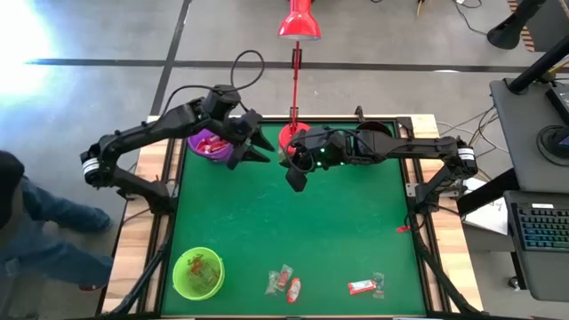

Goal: Sort candy
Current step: Put the green gummy into the light green bucket

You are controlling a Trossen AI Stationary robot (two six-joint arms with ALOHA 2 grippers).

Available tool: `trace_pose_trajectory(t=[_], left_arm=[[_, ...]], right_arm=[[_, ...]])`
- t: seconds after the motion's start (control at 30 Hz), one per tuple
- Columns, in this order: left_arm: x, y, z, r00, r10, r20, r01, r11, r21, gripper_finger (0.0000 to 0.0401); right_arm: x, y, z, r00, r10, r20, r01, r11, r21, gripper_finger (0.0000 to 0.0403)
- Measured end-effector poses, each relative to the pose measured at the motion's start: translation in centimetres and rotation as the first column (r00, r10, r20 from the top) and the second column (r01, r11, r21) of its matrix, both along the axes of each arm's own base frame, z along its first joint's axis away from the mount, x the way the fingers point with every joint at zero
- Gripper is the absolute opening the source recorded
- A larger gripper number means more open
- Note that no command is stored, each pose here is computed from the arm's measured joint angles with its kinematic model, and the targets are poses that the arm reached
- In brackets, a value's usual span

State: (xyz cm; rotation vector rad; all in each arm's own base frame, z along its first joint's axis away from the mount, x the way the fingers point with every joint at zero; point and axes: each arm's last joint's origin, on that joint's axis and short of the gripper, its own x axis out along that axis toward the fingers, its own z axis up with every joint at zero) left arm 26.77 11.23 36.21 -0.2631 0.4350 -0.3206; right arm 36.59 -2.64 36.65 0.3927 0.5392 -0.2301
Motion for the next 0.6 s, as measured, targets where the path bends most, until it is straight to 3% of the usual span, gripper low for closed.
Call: trace_pose_trajectory(t=[0.6], left_arm=[[2.3,1.1,-0.7,0.996,-0.035,0.080,0.035,0.999,-0.002,0.0190]], right_arm=[[0.0,-0.2,0.0,1.000,-0.028,0.003,0.028,0.999,-0.017,0.0009]])
